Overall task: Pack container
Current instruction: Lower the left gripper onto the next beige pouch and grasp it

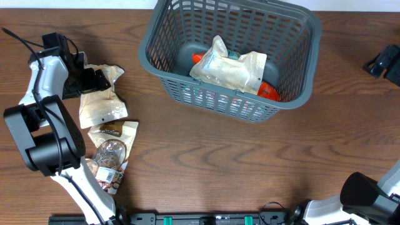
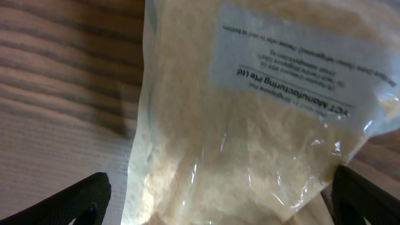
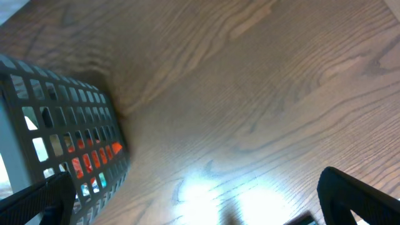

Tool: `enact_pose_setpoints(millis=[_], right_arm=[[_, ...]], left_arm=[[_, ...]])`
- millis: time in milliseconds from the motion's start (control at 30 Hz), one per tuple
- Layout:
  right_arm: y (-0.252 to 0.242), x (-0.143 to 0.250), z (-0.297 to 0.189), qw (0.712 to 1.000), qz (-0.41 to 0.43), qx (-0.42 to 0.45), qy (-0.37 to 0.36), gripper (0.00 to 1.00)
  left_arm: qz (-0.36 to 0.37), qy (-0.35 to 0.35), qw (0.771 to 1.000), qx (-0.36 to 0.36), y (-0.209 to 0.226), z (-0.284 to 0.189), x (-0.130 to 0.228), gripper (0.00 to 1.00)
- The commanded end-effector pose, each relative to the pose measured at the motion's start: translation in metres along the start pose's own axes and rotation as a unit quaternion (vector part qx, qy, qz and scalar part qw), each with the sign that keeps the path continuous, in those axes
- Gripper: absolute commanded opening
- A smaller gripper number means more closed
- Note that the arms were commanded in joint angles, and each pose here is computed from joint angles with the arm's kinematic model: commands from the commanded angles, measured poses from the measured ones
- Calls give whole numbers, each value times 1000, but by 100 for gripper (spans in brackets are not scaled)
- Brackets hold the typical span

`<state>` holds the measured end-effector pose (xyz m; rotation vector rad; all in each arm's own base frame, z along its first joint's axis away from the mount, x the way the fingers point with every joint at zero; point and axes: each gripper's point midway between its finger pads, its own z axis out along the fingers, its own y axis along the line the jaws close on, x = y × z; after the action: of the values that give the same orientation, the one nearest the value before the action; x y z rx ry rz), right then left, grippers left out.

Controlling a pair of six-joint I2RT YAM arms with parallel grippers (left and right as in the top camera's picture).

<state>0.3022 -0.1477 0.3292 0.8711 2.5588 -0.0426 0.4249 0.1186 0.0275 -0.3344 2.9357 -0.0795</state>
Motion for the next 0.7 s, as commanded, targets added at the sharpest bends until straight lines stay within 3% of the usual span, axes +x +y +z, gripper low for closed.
enact_pose_setpoints(millis=[0, 167, 367, 533, 667], right_arm=[[3, 3, 0, 1000, -11, -3, 5, 99], [3, 3, 0, 1000, -11, -3, 6, 99], [2, 5, 0, 1000, -11, -2, 9, 99], [2, 7, 0, 1000, -11, -1, 12, 99], [2, 8, 0, 1000, -10, -1, 16, 99]], left_arm=[[8, 5, 1000, -14, 6, 10, 1, 95], [6, 11, 1000, -13, 7, 24, 2, 100], [9, 39, 999, -7, 2, 46, 12, 100], [17, 62, 998, -4, -6, 64, 22, 67], [20, 71, 997, -3, -8, 72, 26, 18]])
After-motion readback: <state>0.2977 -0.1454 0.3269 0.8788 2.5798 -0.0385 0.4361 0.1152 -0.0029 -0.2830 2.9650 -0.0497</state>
